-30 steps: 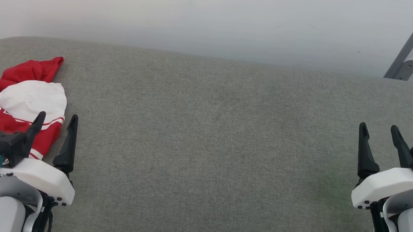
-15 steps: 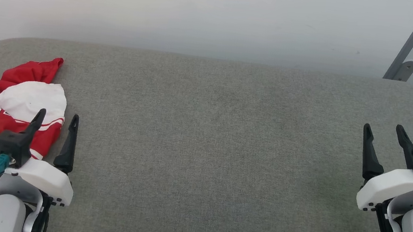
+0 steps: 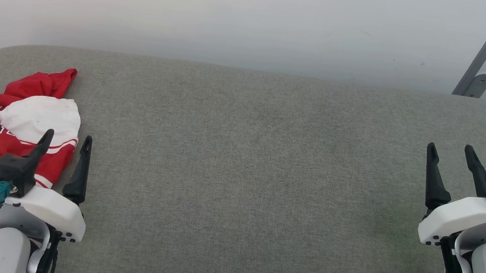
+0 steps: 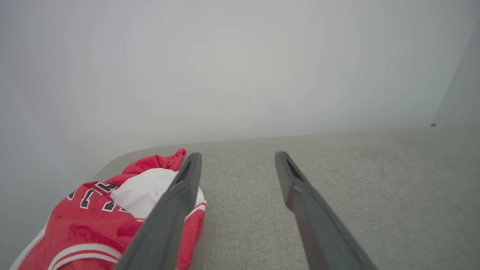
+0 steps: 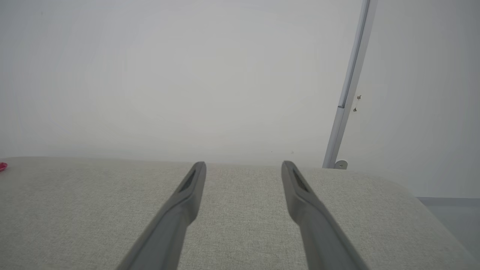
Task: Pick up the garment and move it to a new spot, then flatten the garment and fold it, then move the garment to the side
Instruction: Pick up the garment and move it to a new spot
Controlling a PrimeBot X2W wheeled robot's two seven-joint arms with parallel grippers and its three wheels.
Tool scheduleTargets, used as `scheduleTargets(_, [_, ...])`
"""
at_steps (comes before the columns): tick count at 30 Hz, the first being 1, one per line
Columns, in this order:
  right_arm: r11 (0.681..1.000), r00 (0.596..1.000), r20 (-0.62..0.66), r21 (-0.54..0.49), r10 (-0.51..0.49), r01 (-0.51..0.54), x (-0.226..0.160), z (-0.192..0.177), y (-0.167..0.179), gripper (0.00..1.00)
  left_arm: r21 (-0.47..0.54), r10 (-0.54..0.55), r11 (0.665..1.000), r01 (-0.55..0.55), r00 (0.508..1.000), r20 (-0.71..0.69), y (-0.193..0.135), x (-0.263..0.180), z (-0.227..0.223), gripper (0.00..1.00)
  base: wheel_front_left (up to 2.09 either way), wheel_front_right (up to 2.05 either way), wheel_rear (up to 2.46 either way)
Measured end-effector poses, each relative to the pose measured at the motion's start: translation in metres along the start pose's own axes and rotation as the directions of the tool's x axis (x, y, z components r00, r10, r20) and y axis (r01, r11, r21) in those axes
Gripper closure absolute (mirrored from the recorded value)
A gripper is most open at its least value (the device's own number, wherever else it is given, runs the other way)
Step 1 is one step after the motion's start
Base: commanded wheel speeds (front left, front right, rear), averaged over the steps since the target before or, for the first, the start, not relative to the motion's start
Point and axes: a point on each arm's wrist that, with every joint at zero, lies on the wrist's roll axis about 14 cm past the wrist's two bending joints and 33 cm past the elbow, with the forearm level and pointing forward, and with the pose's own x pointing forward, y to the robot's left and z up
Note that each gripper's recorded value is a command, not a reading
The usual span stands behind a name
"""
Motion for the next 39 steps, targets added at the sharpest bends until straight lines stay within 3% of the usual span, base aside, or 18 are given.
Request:
scheduleTargets(7, [0.999,1.000,-0.009,0.035,0.004,-0.004,0.001,-0.004,0.001,0.00,0.013,0.001,1.000,-0.001,1.000,-0.006,0.002,-0.001,-0.002,0.00,0.00,0.00,0.00])
scheduleTargets(14, [0.994,1.000,-0.008,0.109,0.008,-0.007,0.004,-0.004,0.006,0.00,-0.043,0.025,0.999,-0.025,1.000,-0.002,0.005,0.000,-0.002,0.00,0.00,0.00,0.00])
scheduleTargets(26, [0.991,0.999,-0.013,0.129,0.041,-0.039,0.012,-0.006,0.017,0.00,-0.067,0.030,0.997,-0.031,0.999,-0.014,0.008,-0.005,-0.006,0.00,0.00,0.00,0.00])
scheduleTargets(32, [0.981,0.991,-0.019,0.146,0.133,-0.129,0.024,-0.011,0.054,0.00,-0.077,0.107,0.991,-0.108,0.994,-0.024,0.032,-0.020,-0.009,0.00,0.00,0.00,0.00])
scheduleTargets(39, [0.932,0.946,-0.030,0.186,0.322,-0.311,0.032,-0.019,0.134,0.00,-0.083,0.256,0.962,-0.259,0.966,-0.039,0.075,-0.063,-0.015,0.00,0.00,0.00,0.00])
